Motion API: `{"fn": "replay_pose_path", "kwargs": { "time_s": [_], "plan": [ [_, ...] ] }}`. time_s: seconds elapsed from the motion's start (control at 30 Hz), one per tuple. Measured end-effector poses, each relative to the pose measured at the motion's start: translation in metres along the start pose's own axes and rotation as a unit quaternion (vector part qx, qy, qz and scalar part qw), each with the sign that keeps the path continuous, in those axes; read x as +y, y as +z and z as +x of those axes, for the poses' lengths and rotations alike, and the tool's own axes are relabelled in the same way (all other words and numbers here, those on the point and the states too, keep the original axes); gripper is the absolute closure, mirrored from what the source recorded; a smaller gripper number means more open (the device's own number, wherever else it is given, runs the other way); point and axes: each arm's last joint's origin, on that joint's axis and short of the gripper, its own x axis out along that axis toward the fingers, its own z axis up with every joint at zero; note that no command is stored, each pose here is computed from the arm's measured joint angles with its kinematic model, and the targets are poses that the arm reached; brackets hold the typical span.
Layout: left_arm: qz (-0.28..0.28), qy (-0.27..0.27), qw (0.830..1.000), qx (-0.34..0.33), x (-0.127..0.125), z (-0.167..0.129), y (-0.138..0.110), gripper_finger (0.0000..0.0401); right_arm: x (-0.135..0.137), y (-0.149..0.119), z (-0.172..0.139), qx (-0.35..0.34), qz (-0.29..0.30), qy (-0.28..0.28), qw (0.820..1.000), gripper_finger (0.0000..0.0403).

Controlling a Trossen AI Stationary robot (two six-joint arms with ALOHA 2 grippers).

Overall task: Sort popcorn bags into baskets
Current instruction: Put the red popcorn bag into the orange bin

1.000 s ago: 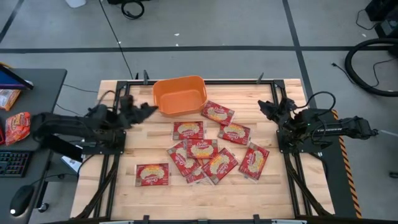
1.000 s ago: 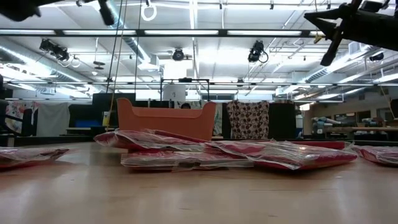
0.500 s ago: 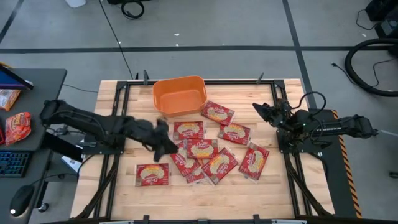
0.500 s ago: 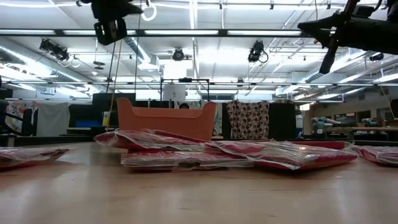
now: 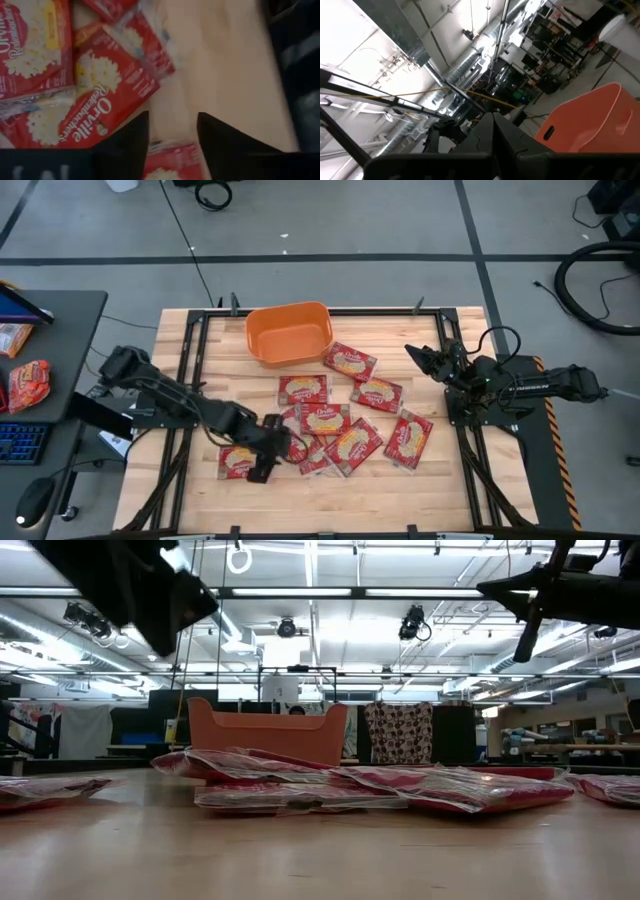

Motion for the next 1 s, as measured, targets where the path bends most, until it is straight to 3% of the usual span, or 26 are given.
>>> {"fn": "replay_pose_path", "kwargs": {
  "time_s": [0.17,0.27,0.33,0.5,0.67,1.0],
  "plan": [
    [0.11,0.098,0.989,0.016,-0.008,0.021,-0.005,0.0167,0.001,-0.002,0.0,0.019,0.034,0.012,0.999,0.0393],
    [0.203,0.192,0.96,0.022,-0.01,0.027,-0.007,0.0163,0.002,-0.003,-0.001,0.025,0.037,0.015,0.999,0.0393],
    [0.235,0.222,0.946,0.032,-0.009,0.032,-0.008,0.0167,0.002,-0.003,-0.001,0.023,0.038,0.012,0.999,0.0393],
    [0.235,0.184,0.952,0.069,-0.002,0.047,-0.016,0.0178,0.001,-0.003,-0.001,0.01,0.031,-0.004,0.999,0.0394],
    [0.239,0.203,0.946,0.08,0.002,0.051,-0.019,0.0191,0.0,-0.004,-0.001,0.012,0.019,-0.012,1.0,0.0394],
    [0.233,0.189,0.949,0.097,0.005,0.058,-0.021,0.02,-0.002,-0.005,-0.001,0.012,0.014,-0.023,1.0,0.0394]
  ]
}}
